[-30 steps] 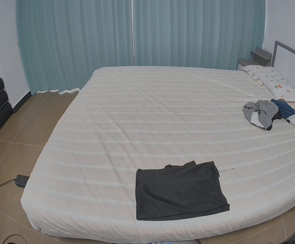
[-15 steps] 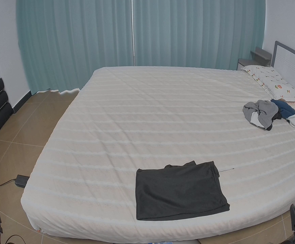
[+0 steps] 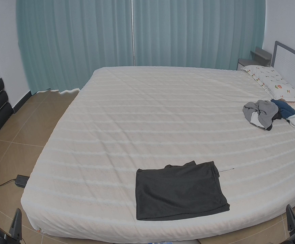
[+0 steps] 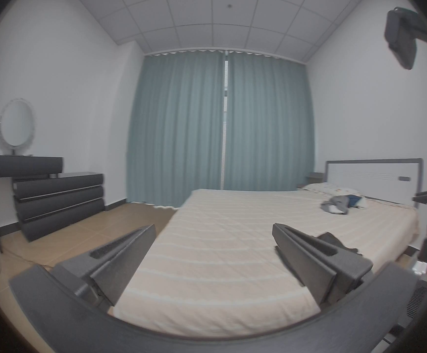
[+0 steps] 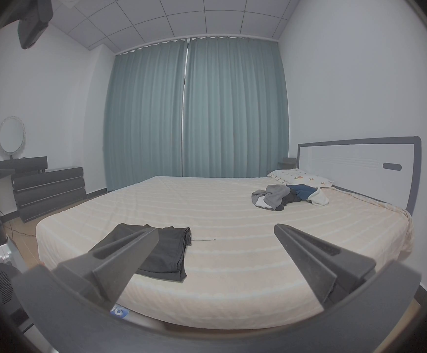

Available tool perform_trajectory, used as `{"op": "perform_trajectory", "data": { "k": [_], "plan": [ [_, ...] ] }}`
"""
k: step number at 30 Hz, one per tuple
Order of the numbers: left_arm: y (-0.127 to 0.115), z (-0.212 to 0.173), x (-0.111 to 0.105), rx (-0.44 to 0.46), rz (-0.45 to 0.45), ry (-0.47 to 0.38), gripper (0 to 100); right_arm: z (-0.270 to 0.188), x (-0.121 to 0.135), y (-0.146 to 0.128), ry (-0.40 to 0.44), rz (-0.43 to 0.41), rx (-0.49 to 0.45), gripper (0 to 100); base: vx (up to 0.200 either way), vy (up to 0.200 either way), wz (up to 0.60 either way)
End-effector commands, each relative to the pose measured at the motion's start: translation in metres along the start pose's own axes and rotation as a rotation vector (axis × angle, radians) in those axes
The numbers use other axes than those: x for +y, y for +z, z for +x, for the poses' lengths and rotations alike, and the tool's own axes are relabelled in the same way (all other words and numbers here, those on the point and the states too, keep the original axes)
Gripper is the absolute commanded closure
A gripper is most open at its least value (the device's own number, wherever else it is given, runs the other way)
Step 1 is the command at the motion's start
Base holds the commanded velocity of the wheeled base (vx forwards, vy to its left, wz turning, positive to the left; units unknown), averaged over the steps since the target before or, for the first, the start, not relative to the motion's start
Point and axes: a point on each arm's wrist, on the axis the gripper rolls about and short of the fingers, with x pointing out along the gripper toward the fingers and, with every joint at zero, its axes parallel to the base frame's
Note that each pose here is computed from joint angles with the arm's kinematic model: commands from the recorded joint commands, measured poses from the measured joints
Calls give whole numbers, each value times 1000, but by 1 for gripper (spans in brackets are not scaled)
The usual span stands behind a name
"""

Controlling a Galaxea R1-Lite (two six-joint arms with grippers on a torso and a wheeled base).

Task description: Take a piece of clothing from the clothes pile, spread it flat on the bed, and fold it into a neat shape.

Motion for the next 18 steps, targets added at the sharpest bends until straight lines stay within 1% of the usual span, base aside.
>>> {"op": "perform_trajectory", "data": {
  "k": [1, 3, 5, 6, 14, 18],
  "plan": [
    [-4, 1, -2, 21, -1, -85, 0, 1, 0, -6, 0, 17, 21, 0, 0, 0, 0],
    [-5, 1, -1, 31, 9, -65, 0, 0, 0, -6, -2, 19, 18, 0, 0, 0, 0],
    [-11, 1, 1, 71, 24, 7, 0, 1, 0, -7, 0, 19, 18, 0, 0, 0, 0],
    [-11, 1, 1, 74, 25, 27, 0, 1, 0, -6, 1, 17, 15, 0, 0, 0, 0],
    [-11, 1, 1, 74, 34, 22, 0, 1, 0, -6, 6, 16, 13, 0, 0, 0, 0],
    [-11, 1, 1, 72, 22, 30, 0, 1, 0, -6, 3, 26, 15, 0, 0, 0, 0]
  ]
}}
